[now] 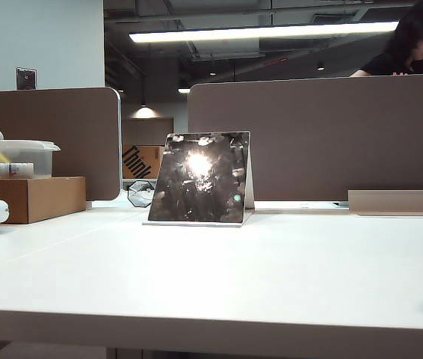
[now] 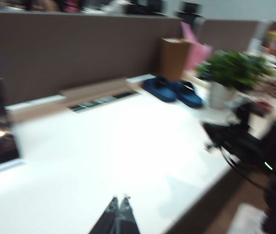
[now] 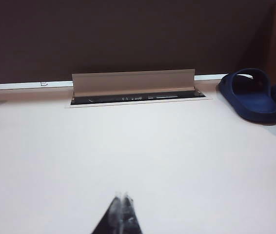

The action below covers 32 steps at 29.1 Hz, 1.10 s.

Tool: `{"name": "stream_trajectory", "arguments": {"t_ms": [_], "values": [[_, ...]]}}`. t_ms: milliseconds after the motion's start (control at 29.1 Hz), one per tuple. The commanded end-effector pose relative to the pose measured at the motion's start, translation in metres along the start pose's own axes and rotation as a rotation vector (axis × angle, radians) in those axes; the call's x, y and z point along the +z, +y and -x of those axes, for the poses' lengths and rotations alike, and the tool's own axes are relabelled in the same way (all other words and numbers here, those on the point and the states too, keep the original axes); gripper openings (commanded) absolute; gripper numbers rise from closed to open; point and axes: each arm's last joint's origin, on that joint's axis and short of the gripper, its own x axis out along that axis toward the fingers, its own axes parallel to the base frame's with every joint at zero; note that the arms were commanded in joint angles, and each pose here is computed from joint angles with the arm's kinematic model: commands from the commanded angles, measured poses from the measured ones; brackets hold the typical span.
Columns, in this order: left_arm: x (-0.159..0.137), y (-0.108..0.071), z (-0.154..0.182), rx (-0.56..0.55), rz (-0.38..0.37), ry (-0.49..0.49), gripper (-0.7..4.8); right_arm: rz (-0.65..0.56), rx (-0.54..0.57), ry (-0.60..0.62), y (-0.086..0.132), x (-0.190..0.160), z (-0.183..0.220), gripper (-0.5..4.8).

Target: Push the center of the mirror on the table forward to move it for a short distance.

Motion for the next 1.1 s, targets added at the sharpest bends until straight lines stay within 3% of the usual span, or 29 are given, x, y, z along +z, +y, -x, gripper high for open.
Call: {"name": "stream_trajectory", "arguments": {"t_ms": [34, 172, 344, 585, 654, 757, 929, 998, 1101], "values": [[-0.019, 0.001, -0.001, -0.010, -0.015, 0.105, 0.00, -0.002, 0.001, -0.011, 0.000, 0.000, 0.000, -0.05], [-0.041, 0.005, 0.003, 0.016, -0.044, 0.331, -0.01, -0.002, 0.002, -0.011, 0.000, 0.000, 0.000, -0.05], [-0.057, 0.009, 0.011, 0.049, -0.090, 0.514, -0.01, -0.002, 0.002, -0.011, 0.000, 0.000, 0.000, -0.05], [-0.063, 0.011, 0.014, 0.060, -0.106, 0.579, -0.01, -0.002, 0.002, -0.011, 0.000, 0.000, 0.000, -0.05], [-0.061, 0.012, 0.014, 0.103, -0.131, 0.551, -0.03, -0.002, 0.002, -0.011, 0.000, 0.000, 0.000, -0.05], [-0.053, 0.017, 0.011, 0.209, -0.087, 0.450, -0.03, -0.002, 0.002, -0.011, 0.000, 0.000, 0.000, -0.05], [-0.032, 0.034, 0.010, 0.462, -0.125, 0.195, -0.03, -0.002, 0.003, -0.010, 0.000, 0.000, 0.000, -0.05], [-0.033, 0.044, 0.012, 0.620, -0.114, 0.083, -0.03, -0.002, -0.001, -0.010, 0.000, 0.000, 0.000, -0.05], [-0.045, 0.060, 0.013, 0.773, -0.110, -0.080, -0.03, -0.002, 0.002, -0.009, 0.000, 0.000, 0.000, -0.05]]}}
